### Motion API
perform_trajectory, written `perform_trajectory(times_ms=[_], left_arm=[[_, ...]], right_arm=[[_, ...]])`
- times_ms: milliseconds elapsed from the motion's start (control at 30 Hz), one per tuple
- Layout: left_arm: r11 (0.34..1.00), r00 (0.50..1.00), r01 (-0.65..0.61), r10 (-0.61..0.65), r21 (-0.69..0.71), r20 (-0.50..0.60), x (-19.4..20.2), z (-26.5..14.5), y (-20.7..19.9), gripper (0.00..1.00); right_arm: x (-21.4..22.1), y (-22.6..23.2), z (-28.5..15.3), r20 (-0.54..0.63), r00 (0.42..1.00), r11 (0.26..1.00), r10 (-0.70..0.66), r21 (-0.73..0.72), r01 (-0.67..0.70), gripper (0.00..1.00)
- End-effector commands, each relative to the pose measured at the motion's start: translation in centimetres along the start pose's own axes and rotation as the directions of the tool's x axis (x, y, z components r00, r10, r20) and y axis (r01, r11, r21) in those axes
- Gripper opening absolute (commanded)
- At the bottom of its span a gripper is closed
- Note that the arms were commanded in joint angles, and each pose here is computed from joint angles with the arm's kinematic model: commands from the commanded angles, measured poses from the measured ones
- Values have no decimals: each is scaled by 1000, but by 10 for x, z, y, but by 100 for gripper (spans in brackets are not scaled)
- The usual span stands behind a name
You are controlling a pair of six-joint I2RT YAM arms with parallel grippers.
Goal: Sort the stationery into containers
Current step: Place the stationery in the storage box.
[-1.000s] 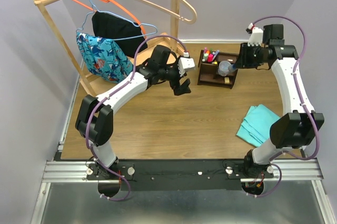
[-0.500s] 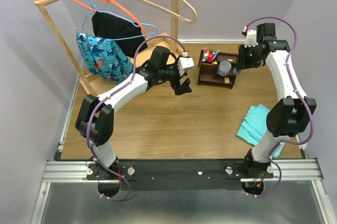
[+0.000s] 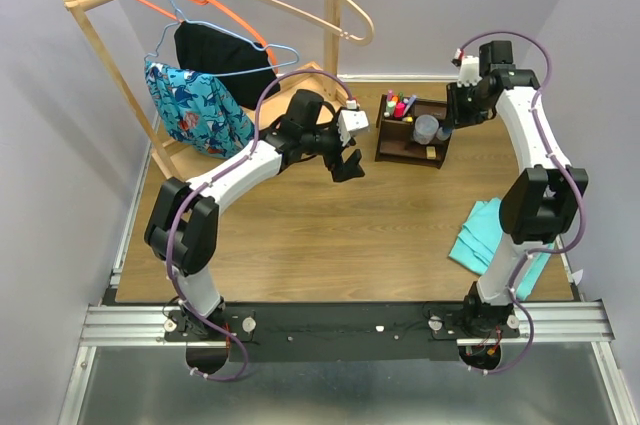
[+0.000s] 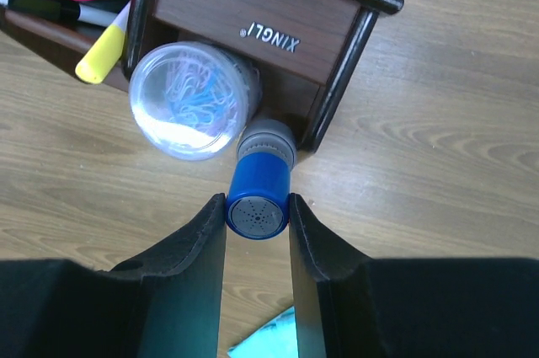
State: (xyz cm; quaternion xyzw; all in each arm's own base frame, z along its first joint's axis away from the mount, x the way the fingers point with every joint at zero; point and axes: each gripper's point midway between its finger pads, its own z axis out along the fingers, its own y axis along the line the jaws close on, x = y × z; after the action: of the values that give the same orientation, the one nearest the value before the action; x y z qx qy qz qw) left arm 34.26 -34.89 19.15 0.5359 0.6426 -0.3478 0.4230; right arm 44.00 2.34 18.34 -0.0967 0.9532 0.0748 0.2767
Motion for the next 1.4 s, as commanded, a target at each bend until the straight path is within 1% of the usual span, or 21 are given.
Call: perform_trajectory(times_ms=[0, 233, 333, 433, 467, 500, 567, 633, 667, 700, 767, 933, 1033, 1133, 1167, 1233, 1267, 1300, 1333, 1367], left_arm=[[1000, 1000, 14, -14, 22, -2, 7, 5, -1, 99], [999, 1000, 27, -27, 16, -5, 10, 5, 4, 99], [999, 1000, 31, -31, 15, -8, 11, 3, 5, 99], [999, 999, 36, -35, 13, -10, 13, 2, 6, 99], [999, 999, 38, -38, 15, -11, 14, 2, 6, 99], [999, 999, 34, -34, 16, -10, 14, 2, 6, 99], [999, 999, 37, -36, 14, -10, 15, 1, 7, 99], [999, 999, 36, -36, 15, -8, 14, 1, 6, 99], [999, 999, 37, -37, 16, -8, 14, 1, 6, 99], [999, 999, 37, -36, 18, -9, 15, 2, 6, 99], [999, 999, 36, -36, 20, -5, 14, 2, 6, 99], [999, 999, 35, -35, 20, -4, 13, 1, 6, 99], [999, 1000, 29, -29, 17, -4, 11, 1, 7, 99], [1000, 1000, 15, -15, 9, -9, 8, -2, 8, 99], [1000, 1000, 11, -11, 0, -12, 7, -3, 10, 99], [1000, 1000, 6, -7, -17, -14, 4, -6, 11, 99], [999, 1000, 10, -11, -39, -25, 5, -7, 14, 99], [998, 1000, 14, -15, -60, -23, 2, -10, 16, 99], [997, 999, 21, -23, -70, -28, 3, -12, 17, 99], [996, 999, 29, -32, -83, -37, 6, -13, 17, 99]], right_arm=[[-18, -10, 8, 35, 999, 1000, -7, 23, 6, 18], [-21, -12, 18, 29, 1000, 1000, -2, 20, 2, 19], [-22, -13, 21, 29, 1000, 1000, -1, 20, 0, 22], [-21, -14, 25, 24, 1000, 1000, 3, 25, -4, 31], [-21, -15, 26, 22, 1000, 1000, 3, 28, -4, 41], [-22, -15, 26, 25, 1000, 1000, 7, 30, -8, 44], [-21, -16, 27, 23, 1000, 999, 9, 31, -10, 47], [-21, -16, 27, 24, 1000, 999, 9, 33, -10, 48], [-20, -16, 27, 21, 1000, 999, 11, 34, -12, 50], [-21, -16, 27, 25, 1000, 999, 13, 36, -14, 55], [-21, -16, 26, 27, 1000, 999, 15, 39, -16, 57], [-27, -15, 16, 56, 998, 999, 13, 44, -15, 58], [-33, -14, -3, 89, 996, 998, 10, 57, -15, 59], [-25, -13, -14, 84, 996, 997, 15, 75, -21, 60], [-24, -13, -26, 103, 995, 995, 12, 92, -22, 62], [-5, -15, -26, 76, 997, 993, 24, 116, -33, 64], [-6, -20, -40, 112, 993, 985, 32, 163, -50, 67], [-3, -22, -44, 121, 992, 982, 39, 181, -61, 68], [15, -24, -38, 88, 994, 978, 57, 193, -73, 70], [15, -26, -42, 123, 989, 972, 77, 213, -102, 75]])
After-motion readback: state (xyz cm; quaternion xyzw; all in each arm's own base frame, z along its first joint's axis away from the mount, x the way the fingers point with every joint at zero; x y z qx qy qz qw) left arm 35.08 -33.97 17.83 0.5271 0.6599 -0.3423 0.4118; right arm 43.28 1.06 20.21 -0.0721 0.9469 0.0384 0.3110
